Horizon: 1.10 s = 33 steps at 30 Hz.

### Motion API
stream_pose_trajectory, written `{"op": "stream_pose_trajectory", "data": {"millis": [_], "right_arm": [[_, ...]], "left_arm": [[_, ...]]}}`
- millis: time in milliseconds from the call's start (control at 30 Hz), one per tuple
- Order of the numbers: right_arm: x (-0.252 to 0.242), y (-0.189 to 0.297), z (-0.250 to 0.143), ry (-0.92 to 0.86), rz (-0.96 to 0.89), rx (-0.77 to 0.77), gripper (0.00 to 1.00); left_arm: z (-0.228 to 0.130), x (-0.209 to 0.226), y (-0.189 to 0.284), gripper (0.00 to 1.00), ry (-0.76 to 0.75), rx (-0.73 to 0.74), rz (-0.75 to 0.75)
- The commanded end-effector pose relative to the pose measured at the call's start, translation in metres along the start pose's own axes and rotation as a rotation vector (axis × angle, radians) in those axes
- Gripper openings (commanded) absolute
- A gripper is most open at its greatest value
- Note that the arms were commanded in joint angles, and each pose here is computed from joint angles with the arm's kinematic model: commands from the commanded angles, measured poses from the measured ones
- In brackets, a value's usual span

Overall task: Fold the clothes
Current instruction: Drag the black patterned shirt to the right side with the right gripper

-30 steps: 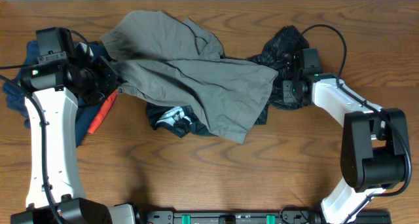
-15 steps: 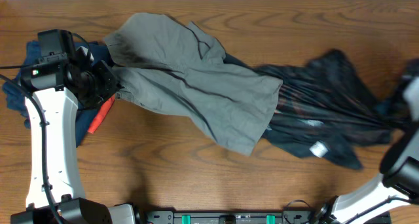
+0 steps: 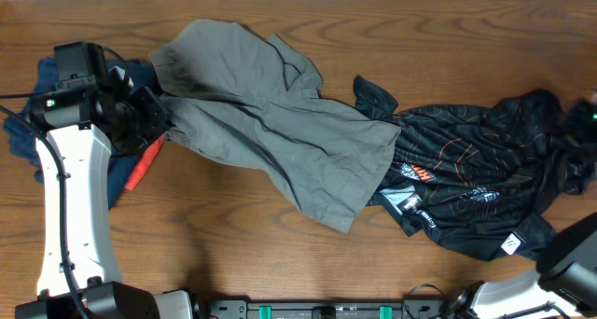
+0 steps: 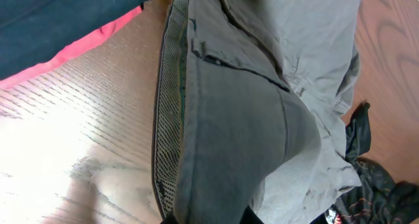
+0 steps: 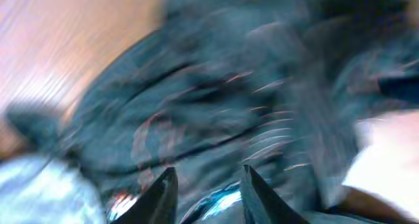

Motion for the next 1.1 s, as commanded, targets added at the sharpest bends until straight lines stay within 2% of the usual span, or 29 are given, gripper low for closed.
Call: {"op": "stream_pose_trajectory", "data": {"millis": [0,300,533,633,733,833,967,1067], "right_arm": [[0.051,-0.016,-0.027,0.247,0.140,0.107,0.35],[0.117,-0.077,-0.129,0.535,0.177,0.407,0.29],[0.129,-0.125,-0.182,0.670,0.194,0.446,0.29],[0.127,-0.139,-0.188,0.688,0.196,0.417,0.30],[0.119,-0.153,-0.185,0.667,0.136,0.362,0.36],[0.109,-0.162,-0.181,0.682,0.079,0.311,0.38],[0.081,-0.165,-0.162,0.684,-0.127,0.236,0.39],[0.057,-0.160,-0.136,0.594,-0.268,0.158,0.38]], "left_arm": [[0.000,0.003,-0.002,0.06,-0.014,0.004,0.020],[0.000,0.003,-0.002,0.06,-0.014,0.004,0.020],[-0.001,0.003,-0.002,0.06,-0.014,0.004,0.020],[-0.001,0.003,-0.002,0.06,-0.014,0.004,0.020],[-0.001,0.003,-0.002,0.06,-0.014,0.004,0.020],[-0.001,0.003,-0.002,0.06,-0.014,0.004,0.020],[-0.001,0.003,-0.002,0.06,-0.014,0.004,0.020],[-0.001,0.003,-0.002,0.06,-0.013,0.005,0.020]]}}
Point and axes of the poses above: each gripper's point midway between its finger pads, its own y axis back along the fingers, its own x axis along the line the jaws close on, z = x × y, the point moved 5 cm from there along y, back along the fingers, and after that the axes turned 2 degrees about -y, right-handed, at the moved point
